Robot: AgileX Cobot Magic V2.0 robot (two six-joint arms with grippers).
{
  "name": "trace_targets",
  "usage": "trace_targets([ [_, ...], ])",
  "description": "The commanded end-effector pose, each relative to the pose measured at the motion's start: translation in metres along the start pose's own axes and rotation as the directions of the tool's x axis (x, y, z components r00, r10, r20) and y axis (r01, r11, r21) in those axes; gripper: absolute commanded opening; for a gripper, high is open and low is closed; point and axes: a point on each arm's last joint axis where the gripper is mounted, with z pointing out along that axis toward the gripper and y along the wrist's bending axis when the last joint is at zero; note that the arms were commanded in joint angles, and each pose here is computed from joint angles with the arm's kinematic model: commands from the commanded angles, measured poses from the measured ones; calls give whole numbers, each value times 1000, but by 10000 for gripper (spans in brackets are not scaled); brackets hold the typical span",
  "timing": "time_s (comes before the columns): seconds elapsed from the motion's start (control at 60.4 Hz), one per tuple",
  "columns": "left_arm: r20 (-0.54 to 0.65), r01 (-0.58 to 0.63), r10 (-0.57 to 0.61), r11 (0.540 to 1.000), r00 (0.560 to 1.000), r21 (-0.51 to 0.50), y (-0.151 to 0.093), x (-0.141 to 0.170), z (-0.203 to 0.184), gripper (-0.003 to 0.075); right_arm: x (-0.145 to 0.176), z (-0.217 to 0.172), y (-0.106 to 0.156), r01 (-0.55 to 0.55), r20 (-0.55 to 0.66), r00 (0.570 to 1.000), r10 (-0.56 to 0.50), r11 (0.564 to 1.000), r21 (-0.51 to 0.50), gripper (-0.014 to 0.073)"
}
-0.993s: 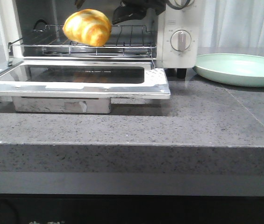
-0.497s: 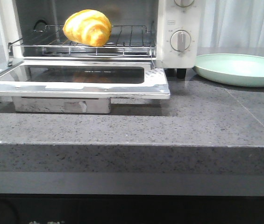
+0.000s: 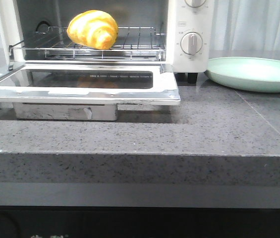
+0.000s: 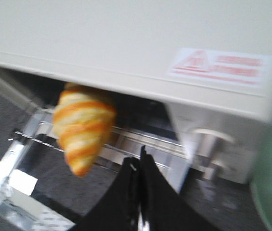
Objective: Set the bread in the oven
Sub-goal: 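Withdraw the right gripper out of the oven toward the plate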
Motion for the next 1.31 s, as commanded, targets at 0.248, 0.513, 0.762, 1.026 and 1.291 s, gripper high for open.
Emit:
trace_targets([
  [0.248,109,14,-15,1000,994,6,-1,-16,-3,-20,49,-104,-57,30,210,973,-93,958,285,-68],
  [0.513,109,14,-15,1000,994,6,-1,-16,-3,-20,137,-140,-60,32,369,920,-136,961,273,-68],
  [0.762,110,14,-15,1000,994,6,-1,-16,-3,-20,207,-162,-64,42,469,868,-165,964,262,-68],
  [1.026,110,14,-15,1000,994,6,-1,-16,-3,-20,225,-168,-64,47,510,842,-175,966,255,-68],
  [1.291,110,14,-15,1000,994,6,-1,-16,-3,-20,225,-168,-64,47,511,842,-176,966,255,-68],
])
